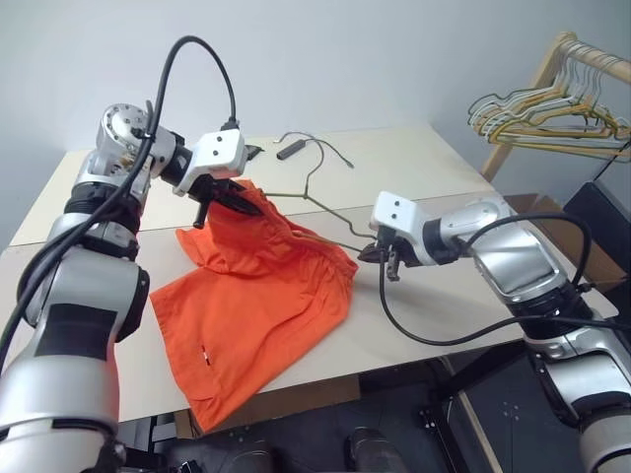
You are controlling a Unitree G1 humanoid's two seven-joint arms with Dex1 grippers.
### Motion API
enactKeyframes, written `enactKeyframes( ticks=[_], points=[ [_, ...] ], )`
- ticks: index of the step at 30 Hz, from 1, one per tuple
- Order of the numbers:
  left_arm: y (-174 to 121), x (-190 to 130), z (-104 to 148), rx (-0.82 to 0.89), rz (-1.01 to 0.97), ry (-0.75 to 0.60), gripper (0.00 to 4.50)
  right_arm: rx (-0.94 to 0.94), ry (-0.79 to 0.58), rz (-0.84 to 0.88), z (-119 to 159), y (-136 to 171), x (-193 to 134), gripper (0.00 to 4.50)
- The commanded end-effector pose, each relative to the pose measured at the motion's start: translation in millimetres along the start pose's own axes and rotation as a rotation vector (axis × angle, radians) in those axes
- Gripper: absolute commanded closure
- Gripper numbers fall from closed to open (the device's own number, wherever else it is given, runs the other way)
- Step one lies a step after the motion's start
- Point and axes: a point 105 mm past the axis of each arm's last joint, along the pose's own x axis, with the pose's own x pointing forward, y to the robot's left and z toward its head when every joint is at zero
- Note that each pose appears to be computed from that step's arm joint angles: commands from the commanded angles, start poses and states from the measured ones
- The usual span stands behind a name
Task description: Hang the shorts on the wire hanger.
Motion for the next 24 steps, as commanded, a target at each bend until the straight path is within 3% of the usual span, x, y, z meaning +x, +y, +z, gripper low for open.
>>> enactKeyframes(
  ticks=[1,5,9,15,18,19,24],
  points=[
    [4,-10,10,0.035,0.03,-0.027,4.44,-0.119,-0.051,-0.073,15,-8,-5,4.5],
    [6,-13,11,0.043,0.049,-0.045,4.44,-0.167,-0.104,-0.115,19,-11,-3,4.5],
    [4,-18,7,0.05,0.055,-0.033,4.5,-0.152,-0.155,-0.169,23,-17,-7,3.29],
    [4,-21,4,0.039,0.074,-0.041,4.5,-0.061,-0.216,-0.305,15,-40,-46,1.24],
    [3,-20,1,0.027,0.073,-0.043,4.5,0.011,-0.309,-0.506,12,-61,-79,0.22],
    [2,-19,1,0.025,0.07,-0.043,4.5,0.041,-0.335,-0.537,8,-64,-88,0.05],
    [3,-17,1,0.021,0.073,-0.051,4.5,0.133,-0.373,-0.528,-21,-43,-103,0.05]
  ],
)
